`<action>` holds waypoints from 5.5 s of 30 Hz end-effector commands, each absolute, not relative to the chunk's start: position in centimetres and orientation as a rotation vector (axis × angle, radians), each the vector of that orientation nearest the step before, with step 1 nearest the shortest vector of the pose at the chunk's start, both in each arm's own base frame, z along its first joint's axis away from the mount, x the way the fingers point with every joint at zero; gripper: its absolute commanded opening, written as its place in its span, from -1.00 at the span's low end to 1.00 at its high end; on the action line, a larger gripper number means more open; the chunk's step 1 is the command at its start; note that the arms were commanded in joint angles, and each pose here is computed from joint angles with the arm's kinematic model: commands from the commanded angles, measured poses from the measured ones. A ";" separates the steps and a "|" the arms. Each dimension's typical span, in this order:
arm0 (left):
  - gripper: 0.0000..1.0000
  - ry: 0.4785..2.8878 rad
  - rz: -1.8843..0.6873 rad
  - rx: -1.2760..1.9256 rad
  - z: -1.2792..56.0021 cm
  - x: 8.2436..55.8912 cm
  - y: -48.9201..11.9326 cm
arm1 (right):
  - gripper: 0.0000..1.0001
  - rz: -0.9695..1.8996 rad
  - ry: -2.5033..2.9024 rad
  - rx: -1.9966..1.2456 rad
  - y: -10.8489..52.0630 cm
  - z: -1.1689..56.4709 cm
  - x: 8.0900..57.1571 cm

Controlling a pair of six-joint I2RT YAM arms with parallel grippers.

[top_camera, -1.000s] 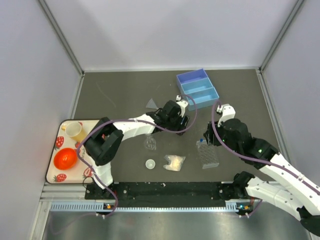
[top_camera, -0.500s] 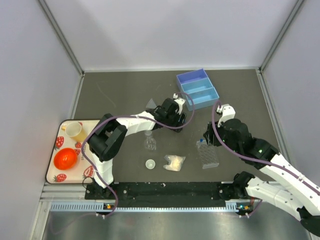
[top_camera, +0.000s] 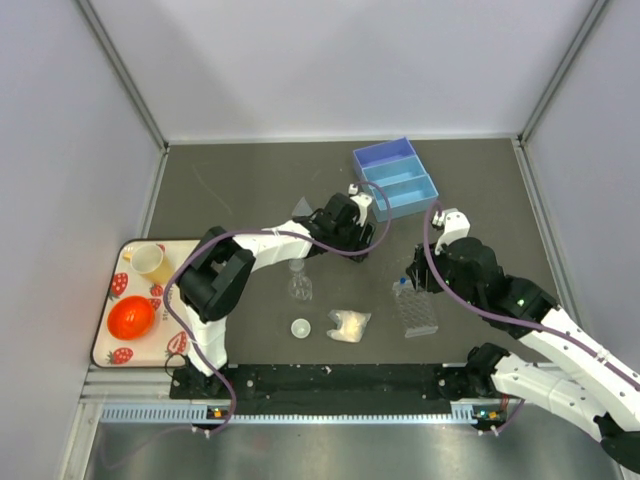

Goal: Organize the chemistry lab equipment

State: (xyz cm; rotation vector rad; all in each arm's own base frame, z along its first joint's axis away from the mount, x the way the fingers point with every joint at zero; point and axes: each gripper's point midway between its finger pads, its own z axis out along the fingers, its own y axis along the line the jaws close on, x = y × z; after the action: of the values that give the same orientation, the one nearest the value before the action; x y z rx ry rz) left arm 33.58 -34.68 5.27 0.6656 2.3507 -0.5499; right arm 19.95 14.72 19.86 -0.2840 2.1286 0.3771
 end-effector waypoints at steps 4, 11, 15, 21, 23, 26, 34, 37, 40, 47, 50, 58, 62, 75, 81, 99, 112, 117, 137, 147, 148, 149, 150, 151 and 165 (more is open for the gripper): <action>0.33 2.311 -0.589 0.674 6.0 34.7 -36.0 | 0.08 0.417 2.076 -0.303 15.3 21.6 19.9; 0.32 2.324 -0.569 0.670 5.2 34.8 -35.8 | 0.08 0.420 2.077 -0.305 15.3 21.6 19.9; 0.31 2.328 -0.568 0.674 5.0 34.8 -35.8 | 0.08 0.419 2.078 -0.305 15.3 21.5 19.8; 0.31 2.319 -0.570 0.675 5.4 34.8 -35.8 | 0.08 0.423 2.076 -0.307 15.3 21.6 19.8; 0.30 2.309 -0.571 0.679 5.8 34.9 -35.9 | 0.08 0.423 2.076 -0.304 15.3 21.6 19.8; 0.30 2.308 -0.562 0.681 5.9 35.1 -35.9 | 0.07 0.422 2.077 -0.306 15.3 21.5 19.8; 0.29 2.312 -0.554 0.682 5.8 35.3 -35.9 | 0.07 0.423 2.077 -0.307 15.3 21.5 19.8; 0.29 2.318 -0.553 0.681 5.5 35.4 -35.8 | 0.08 0.425 2.077 -0.304 15.3 21.5 19.8; 0.29 2.328 -0.548 0.680 5.1 35.4 -35.7 | 0.08 0.426 2.077 -0.306 15.3 21.5 19.8; 0.28 2.345 -0.565 0.676 4.6 35.2 -35.7 | 0.08 0.425 2.081 -0.308 15.4 21.4 19.8; 0.25 2.351 -0.583 0.675 4.4 34.9 -35.9 | 0.07 0.423 2.082 -0.310 15.4 21.3 19.8; -0.06 2.393 -0.587 0.655 3.2 34.0 -35.4 | 0.08 0.425 2.086 -0.309 15.4 21.2 19.8; -0.25 2.410 -0.580 0.642 2.8 33.6 -35.0 | 0.07 0.422 2.088 -0.309 15.4 21.1 19.8; -0.40 2.472 -0.444 0.599 1.6 31.6 -32.0 | 0.07 0.439 2.101 -0.313 15.8 20.9 19.7; -0.50 2.490 -0.326 0.581 1.3 31.2 -30.7 | 0.07 0.455 2.107 -0.302 15.8 20.7 19.4; -1.00 2.436 -0.498 0.807 6.4 25.7 -33.1 | 0.07 0.519 2.108 -0.283 16.0 20.8 18.6; -1.00 2.054 -1.231 1.068 20.8 15.2 -34.4 | 0.08 0.965 1.986 -0.618 21.1 24.7 13.2; -1.00 1.914 -1.425 1.142 24.1 11.7 -33.7 | 0.09 1.235 1.844 -0.762 23.1 28.4 9.6; -1.00 1.628 -1.663 1.178 29.5 6.1 -30.4 | 0.08 1.477 1.702 -0.792 24.8 33.3 7.6; -1.00 1.574 -1.687 1.134 30.3 5.8 -30.2 | 0.02 1.547 1.652 -0.790 26.7 34.3 6.9; -1.00 1.571 -1.689 1.137 30.3 5.8 -30.2 | 0.01 1.551 1.651 -0.796 26.9 34.3 6.7; -1.00 1.575 -1.688 1.136 30.2 5.8 -30.2 | -0.01 1.553 1.645 -0.802 27.0 34.4 6.7; -1.00 1.573 -1.683 1.131 30.3 5.9 -30.2 | -0.03 1.551 1.651 -0.807 27.2 34.2 6.6; -1.00 1.574 -1.681 1.130 30.2 5.9 -30.2 | -0.03 1.548 1.654 -0.803 27.3 34.2 6.7; -1.00 1.562 -1.671 1.128 30.5 5.9 -30.1 | -0.32 1.535 1.648 -0.797 27.5 34.2 6.6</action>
State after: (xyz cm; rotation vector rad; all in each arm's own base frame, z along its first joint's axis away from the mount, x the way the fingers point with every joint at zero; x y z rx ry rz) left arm 6.07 -30.24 28.93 1.1244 1.6554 -1.6700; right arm 6.91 27.66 31.26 -0.8006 1.7621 1.5167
